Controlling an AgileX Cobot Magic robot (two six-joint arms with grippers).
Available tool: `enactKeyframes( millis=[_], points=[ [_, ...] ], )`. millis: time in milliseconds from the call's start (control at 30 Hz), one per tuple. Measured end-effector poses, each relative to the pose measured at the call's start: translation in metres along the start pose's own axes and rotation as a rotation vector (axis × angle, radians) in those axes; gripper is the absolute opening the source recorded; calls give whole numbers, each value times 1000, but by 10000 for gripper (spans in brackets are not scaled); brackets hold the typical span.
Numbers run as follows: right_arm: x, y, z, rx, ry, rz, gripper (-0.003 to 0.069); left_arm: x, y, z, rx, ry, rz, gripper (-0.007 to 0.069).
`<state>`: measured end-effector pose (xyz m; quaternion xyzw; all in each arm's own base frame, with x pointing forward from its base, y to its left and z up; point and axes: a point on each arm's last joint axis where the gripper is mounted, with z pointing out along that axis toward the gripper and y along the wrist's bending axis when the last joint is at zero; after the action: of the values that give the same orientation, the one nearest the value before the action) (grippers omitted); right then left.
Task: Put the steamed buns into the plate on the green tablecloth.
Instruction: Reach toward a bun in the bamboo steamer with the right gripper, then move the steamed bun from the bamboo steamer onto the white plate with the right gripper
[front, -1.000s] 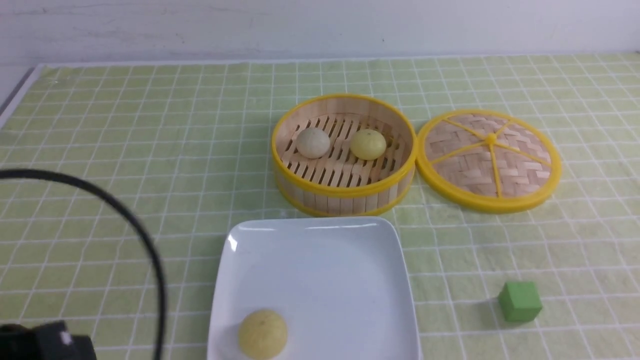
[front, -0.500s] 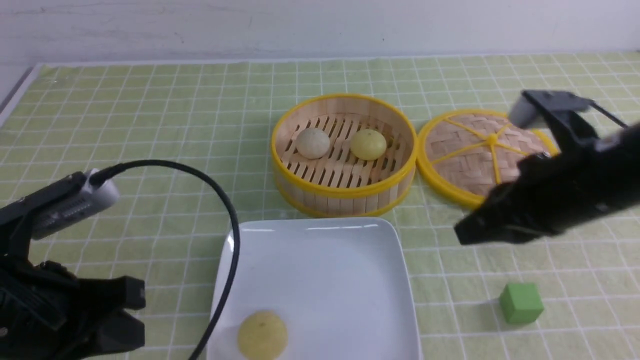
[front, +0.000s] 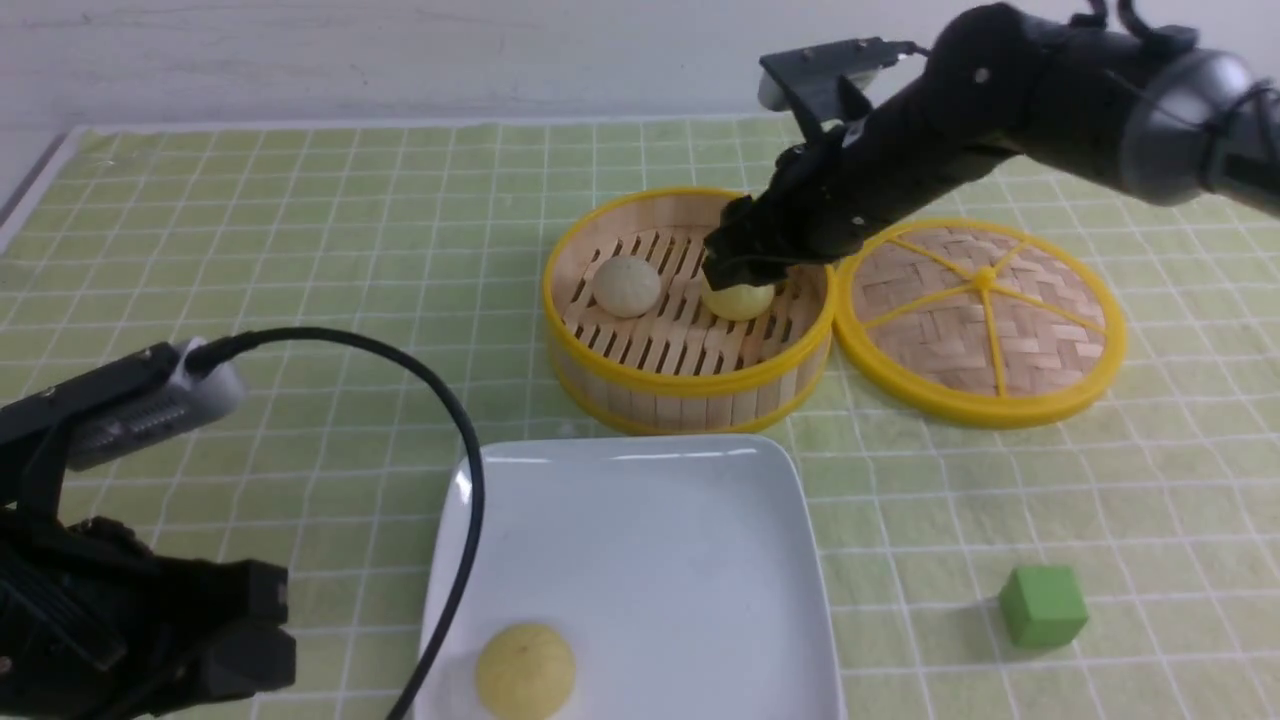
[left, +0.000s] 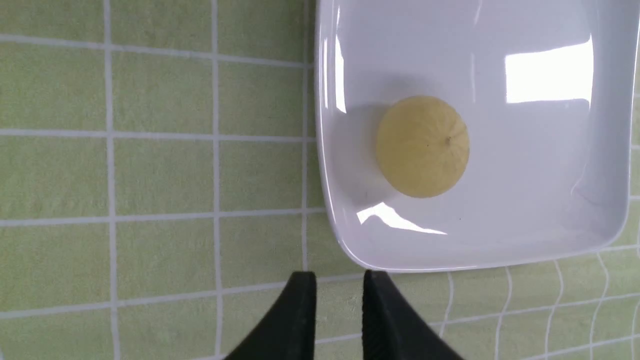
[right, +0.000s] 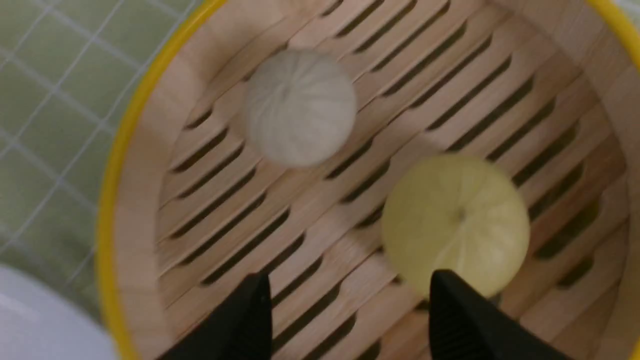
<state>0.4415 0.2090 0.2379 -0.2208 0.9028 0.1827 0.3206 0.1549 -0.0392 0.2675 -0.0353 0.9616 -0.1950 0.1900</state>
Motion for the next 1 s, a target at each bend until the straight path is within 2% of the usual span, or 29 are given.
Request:
enactKeyframes(
  millis=[133, 233, 267, 367, 433, 467, 633, 667, 767, 867, 1000],
  points=[
    [5, -12, 33, 47, 10, -38, 417, 0, 0, 0, 0, -2, 0, 181],
    [12, -22, 52, 95, 18, -46, 316, -1, 0, 0, -5, -4, 3, 186],
    [12, -22, 52, 96, 18, -44, 307, -1, 0, 0, -6, -4, 4, 187],
    [8, -20, 41, 104, 34, -12, 93, -1, 1, 0, -14, -4, 10, 194],
    [4, -16, 29, 98, 49, -10, 28, -1, 1, 0, -16, -7, 11, 197],
    [3, -14, 22, 94, 60, -12, 21, -1, 1, 0, -16, -7, 11, 198],
    [-14, 22, -87, 29, 180, -39, 15, -1, 2, 0, -26, -10, 18, 201],
    [-12, 25, -91, 20, 202, -38, 15, -1, 2, 0, -28, -9, 20, 202],
    [1, 56, -134, -73, 286, -48, 15, -1, 3, 0, -31, -9, 22, 207],
    [30, 75, -120, -127, 401, -85, 15, -1, 3, 0, -32, -10, 22, 212],
    [70, 96, -74, -114, 487, -148, 34, -2, 3, 0, -34, -18, 24, 216]
  ],
)
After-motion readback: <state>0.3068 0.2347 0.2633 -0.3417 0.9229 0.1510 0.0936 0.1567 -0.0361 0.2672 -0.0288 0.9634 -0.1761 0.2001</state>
